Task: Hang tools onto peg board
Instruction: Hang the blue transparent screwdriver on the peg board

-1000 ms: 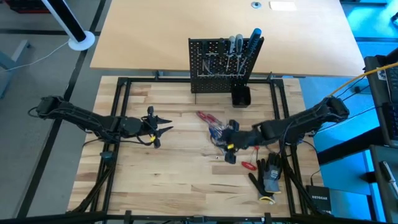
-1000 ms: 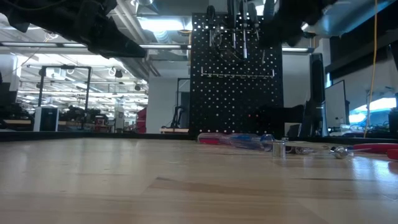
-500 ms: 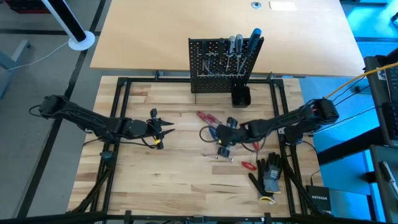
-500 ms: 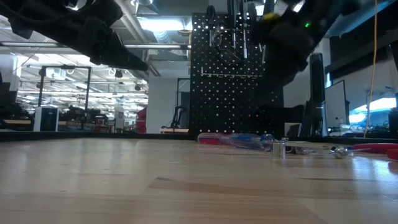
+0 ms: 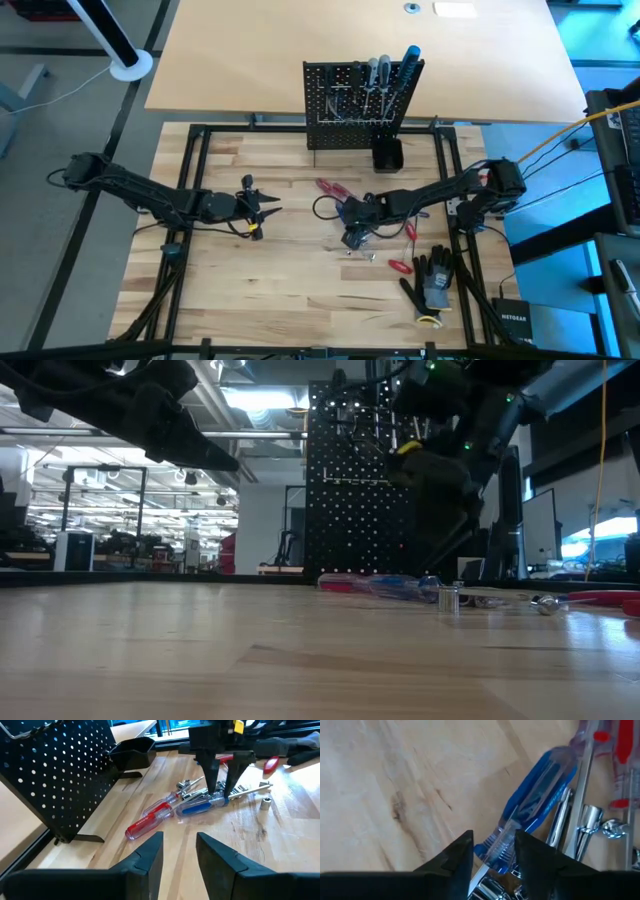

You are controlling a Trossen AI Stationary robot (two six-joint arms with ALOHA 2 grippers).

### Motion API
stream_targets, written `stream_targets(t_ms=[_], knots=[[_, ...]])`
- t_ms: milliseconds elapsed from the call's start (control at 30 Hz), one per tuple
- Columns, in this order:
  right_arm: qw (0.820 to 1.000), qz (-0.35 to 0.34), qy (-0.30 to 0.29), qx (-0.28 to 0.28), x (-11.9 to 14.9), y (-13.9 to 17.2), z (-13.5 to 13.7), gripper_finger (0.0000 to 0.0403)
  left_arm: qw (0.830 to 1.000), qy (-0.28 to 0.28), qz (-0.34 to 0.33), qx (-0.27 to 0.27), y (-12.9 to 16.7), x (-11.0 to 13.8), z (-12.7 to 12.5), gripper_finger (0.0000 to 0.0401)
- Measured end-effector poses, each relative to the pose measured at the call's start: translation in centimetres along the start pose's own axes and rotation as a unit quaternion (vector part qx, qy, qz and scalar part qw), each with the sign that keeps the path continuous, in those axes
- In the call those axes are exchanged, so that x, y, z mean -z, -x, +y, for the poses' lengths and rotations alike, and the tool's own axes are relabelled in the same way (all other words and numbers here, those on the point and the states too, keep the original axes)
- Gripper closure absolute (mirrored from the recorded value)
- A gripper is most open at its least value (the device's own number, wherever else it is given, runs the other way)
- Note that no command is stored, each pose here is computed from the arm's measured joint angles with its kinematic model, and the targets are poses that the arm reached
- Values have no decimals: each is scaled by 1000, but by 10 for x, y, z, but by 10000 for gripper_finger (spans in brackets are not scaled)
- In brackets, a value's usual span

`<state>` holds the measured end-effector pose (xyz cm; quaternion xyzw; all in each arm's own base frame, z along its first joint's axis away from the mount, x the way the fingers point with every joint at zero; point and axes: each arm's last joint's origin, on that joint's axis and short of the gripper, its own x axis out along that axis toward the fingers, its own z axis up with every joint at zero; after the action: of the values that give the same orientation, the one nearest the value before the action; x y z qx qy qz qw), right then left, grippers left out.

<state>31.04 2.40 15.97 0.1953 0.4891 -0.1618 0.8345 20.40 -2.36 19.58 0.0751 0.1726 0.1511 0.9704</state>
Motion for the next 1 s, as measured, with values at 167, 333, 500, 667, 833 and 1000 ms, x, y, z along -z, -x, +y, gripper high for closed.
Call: stream_targets(t_ms=[167, 333, 500, 667, 833, 1000], knots=[[1000, 0, -29, 7, -3, -1, -6, 200, 1000, 0, 0, 1, 0, 0, 0, 294], [999, -7, -45, 19, -7, -3, -12, 179, 1000, 0, 0, 1, 0, 0, 0, 294], [999, 1, -51, 19, -6, -10, -12, 184, 1000, 0, 0, 1, 0, 0, 0, 294], [998, 13, -49, 22, -3, -21, -12, 194, 1000, 0, 0, 1, 0, 0, 0, 294], [998, 11, -51, 23, -4, -25, -14, 200, 1000, 0, -1, 1, 0, 0, 0, 294], [998, 7, -50, 29, -4, -26, -14, 201, 1000, 0, 0, 1, 0, 0, 0, 294]])
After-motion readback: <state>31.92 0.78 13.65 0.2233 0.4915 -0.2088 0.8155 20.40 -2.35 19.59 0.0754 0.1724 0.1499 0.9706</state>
